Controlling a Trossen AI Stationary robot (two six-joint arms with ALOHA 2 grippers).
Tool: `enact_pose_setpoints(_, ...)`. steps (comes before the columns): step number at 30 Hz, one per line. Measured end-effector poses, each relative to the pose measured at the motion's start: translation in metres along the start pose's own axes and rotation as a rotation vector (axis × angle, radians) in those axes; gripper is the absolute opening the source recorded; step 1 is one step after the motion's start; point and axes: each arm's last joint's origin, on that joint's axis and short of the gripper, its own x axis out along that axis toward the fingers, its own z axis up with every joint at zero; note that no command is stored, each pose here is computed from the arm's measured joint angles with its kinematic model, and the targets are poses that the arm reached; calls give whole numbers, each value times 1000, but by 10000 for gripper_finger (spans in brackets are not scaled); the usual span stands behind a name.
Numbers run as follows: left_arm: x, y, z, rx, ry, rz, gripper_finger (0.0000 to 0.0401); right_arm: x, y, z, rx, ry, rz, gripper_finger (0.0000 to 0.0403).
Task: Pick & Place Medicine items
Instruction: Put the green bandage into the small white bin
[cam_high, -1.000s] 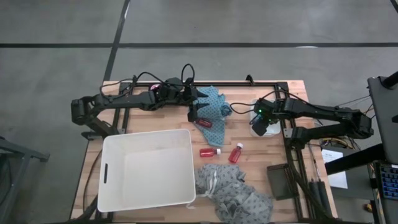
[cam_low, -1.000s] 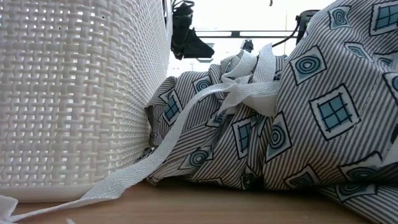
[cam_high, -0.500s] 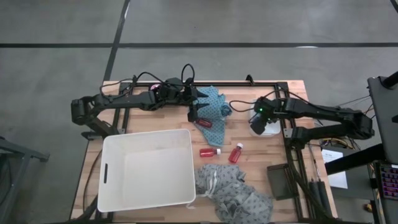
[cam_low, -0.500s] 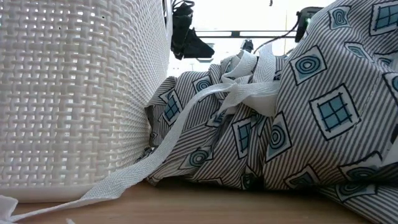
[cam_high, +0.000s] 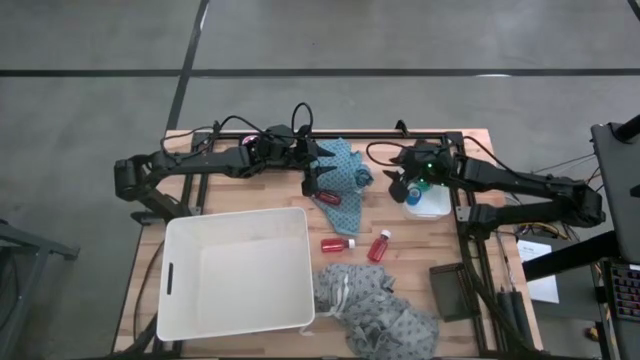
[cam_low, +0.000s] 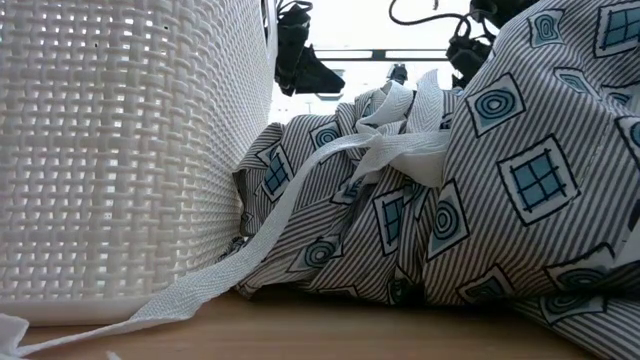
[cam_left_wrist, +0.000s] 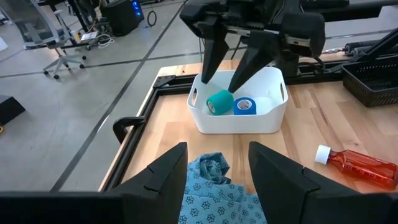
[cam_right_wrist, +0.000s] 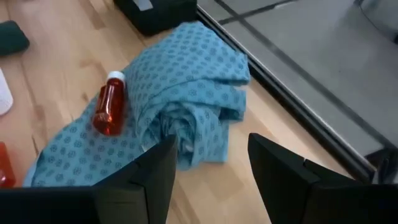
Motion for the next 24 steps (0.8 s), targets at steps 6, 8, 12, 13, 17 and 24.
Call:
enact_pose_setpoints(6,0,0,0,0,0,0,175,6,1,-1,-30,12,-3,184)
enact_pose_setpoints(8,0,0,0,0,0,0,175,6,1,0,-49,11,-3,182)
enact_pose_setpoints(12,0,0,0,0,0,0,175,5,1,1,-51,3,-2,177)
enact_pose_setpoints(13,0,0,0,0,0,0,175,4,1,2,-51,1,-2,176)
enact_pose_setpoints(17,0,0,0,0,0,0,175,5,1,2,-49,2,-2,177)
enact_pose_setpoints(24,0,0,-3,17,29,-7,175,5,1,2,-42,2,-3,179)
